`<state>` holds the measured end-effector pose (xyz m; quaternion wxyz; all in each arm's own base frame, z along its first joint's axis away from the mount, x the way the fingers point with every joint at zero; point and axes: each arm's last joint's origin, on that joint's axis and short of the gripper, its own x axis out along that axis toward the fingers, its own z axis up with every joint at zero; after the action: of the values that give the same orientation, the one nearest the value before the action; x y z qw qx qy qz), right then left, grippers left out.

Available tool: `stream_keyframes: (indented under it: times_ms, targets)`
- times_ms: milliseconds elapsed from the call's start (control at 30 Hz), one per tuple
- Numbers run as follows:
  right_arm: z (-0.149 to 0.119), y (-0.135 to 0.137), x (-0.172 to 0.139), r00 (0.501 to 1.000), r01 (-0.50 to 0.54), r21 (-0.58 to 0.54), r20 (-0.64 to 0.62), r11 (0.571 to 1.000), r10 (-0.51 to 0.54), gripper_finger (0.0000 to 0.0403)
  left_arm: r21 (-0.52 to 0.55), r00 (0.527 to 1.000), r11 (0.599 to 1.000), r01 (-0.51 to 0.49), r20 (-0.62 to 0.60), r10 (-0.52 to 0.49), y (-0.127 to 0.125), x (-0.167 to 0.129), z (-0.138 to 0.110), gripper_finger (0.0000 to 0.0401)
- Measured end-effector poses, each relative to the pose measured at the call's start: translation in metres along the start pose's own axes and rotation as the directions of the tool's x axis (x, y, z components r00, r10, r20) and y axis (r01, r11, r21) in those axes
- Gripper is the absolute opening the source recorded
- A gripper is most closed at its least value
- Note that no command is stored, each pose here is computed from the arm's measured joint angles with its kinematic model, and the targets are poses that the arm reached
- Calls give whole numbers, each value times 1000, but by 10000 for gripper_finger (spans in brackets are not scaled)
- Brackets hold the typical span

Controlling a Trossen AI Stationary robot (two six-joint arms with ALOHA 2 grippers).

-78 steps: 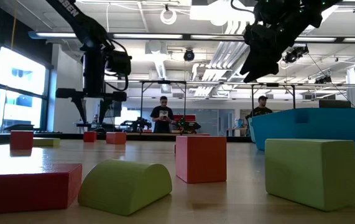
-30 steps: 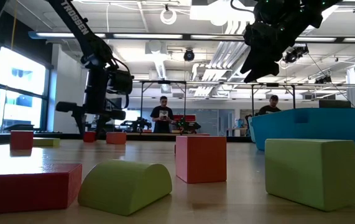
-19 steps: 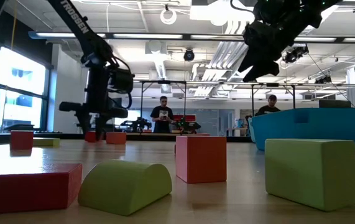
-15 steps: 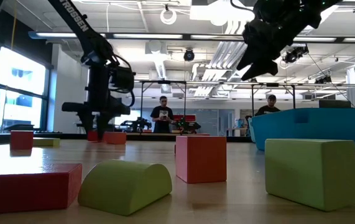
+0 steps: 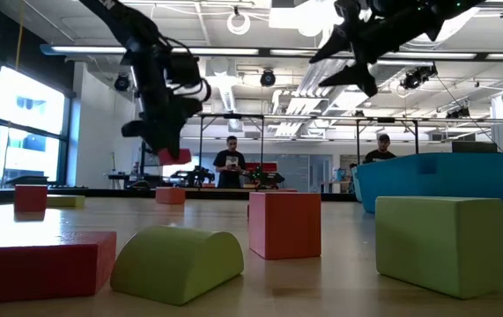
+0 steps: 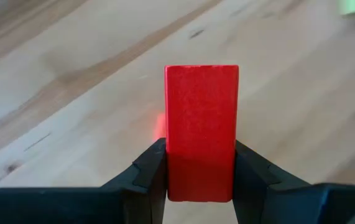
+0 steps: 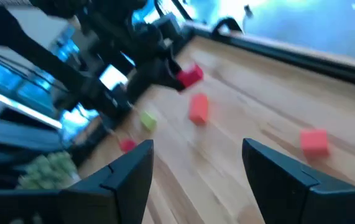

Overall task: Sort & place blocks by color
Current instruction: Put the red wooden block into the green bin

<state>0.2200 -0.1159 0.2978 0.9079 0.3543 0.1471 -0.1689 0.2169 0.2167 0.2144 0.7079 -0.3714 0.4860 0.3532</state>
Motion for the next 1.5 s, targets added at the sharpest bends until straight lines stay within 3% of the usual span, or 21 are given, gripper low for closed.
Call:
stream_keyframes:
  times_ms: [267, 500, 800, 1200, 1367, 1500]
  targets:
    - [11, 25, 1, 973, -138, -71, 178, 988, 148, 232, 181, 969, 959, 216, 79, -234, -23, -40, 10, 110]
    - [10, 42, 2, 947, -163, -178, 248, 970, 205, 232, 386, 866, 821, 421, 98, -491, -53, -65, 18, 110]
    - [-2, 58, 4, 944, -180, -332, 205, 926, 258, 232, 551, 796, 709, 440, 128, -592, -92, -81, 16, 109]
    - [-7, 65, 4, 938, -200, -388, 188, 900, 290, 232, 783, 650, 483, 391, 137, -748, -141, -94, 4, 110]
    - [-4, 69, 2, 919, -228, -405, 212, 886, 333, 232, 823, 581, 442, 358, 174, -795, -153, -101, 4, 109]
    - [-1, 72, 0, 894, -260, -424, 235, 867, 383, 232, 811, 560, 455, 368, 198, -804, -154, -103, 6, 109]
